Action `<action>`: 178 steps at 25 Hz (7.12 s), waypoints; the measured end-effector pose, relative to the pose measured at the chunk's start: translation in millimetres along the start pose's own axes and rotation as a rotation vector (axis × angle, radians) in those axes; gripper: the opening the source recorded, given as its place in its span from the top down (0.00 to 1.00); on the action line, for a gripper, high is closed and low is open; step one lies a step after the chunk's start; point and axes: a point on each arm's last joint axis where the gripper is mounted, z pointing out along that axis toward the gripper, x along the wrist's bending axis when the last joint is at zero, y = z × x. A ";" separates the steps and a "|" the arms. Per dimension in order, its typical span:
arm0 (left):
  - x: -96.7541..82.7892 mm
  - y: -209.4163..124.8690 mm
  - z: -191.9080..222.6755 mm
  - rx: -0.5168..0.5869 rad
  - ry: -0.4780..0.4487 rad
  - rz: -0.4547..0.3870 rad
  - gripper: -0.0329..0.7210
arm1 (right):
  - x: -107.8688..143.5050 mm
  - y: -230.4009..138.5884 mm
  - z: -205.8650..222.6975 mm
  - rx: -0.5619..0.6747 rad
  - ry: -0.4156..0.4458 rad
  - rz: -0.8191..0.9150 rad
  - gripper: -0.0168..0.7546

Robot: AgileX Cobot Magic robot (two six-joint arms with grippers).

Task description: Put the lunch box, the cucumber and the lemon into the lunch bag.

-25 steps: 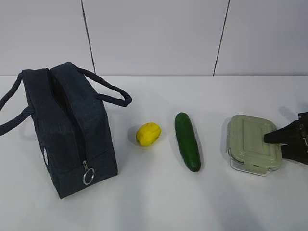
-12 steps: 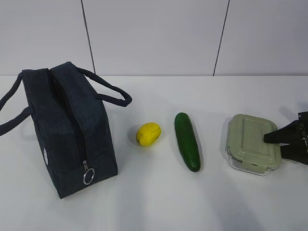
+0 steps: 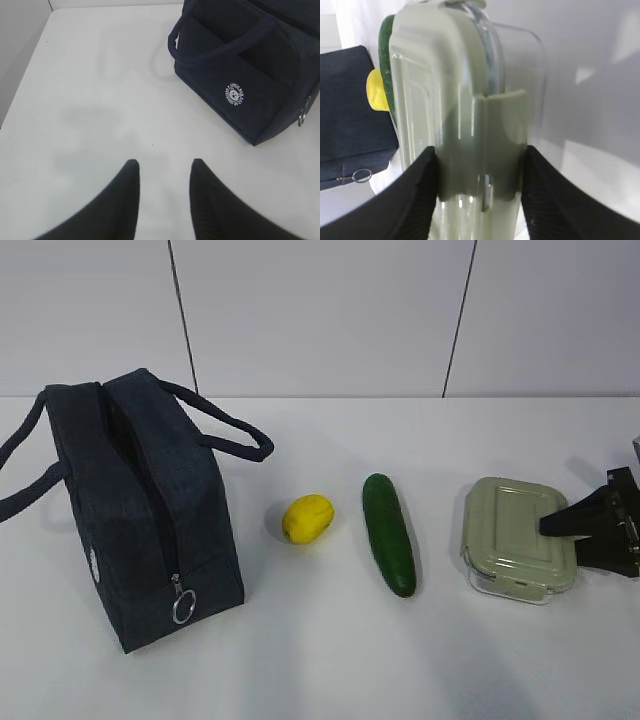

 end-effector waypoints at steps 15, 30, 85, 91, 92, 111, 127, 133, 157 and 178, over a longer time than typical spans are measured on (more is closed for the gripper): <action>0.0 0.0 0.0 0.000 0.000 0.000 0.64 | 34.7 1.5 -7.4 -0.010 -0.015 -0.079 0.52; -5.2 22.3 17.8 0.195 -0.047 -0.030 0.64 | 80.0 1.3 -32.8 -0.096 -0.010 -0.144 0.52; -49.8 123.2 274.1 0.722 -0.476 -0.384 0.95 | 240.2 -40.4 24.0 -0.028 0.329 -0.365 0.52; -66.4 125.7 265.1 0.784 -0.575 -0.320 0.96 | 251.1 -46.6 32.2 -0.015 0.376 -0.357 0.52; -71.1 127.7 263.9 0.784 -0.588 -0.304 0.96 | 253.0 -48.0 33.8 -0.012 0.383 -0.356 0.52; -99.2 122.7 272.0 0.849 -0.650 -0.244 0.96 | 291.7 -98.4 79.5 0.159 0.483 -0.387 0.52; -94.7 118.5 275.5 0.863 -0.615 -0.198 0.96 | 268.7 -93.7 125.6 0.189 0.480 -0.246 0.52; -94.3 118.1 275.8 0.864 -0.613 -0.195 0.96 | 266.9 -93.4 127.2 0.195 0.493 -0.257 0.52; -86.5 122.7 273.5 0.881 -0.669 -0.287 0.96 | 247.3 -91.8 137.2 0.189 0.302 -0.385 0.52; -93.3 129.2 271.8 0.822 -0.772 -0.304 0.96 | 239.4 -75.0 142.0 0.110 0.078 -0.487 0.52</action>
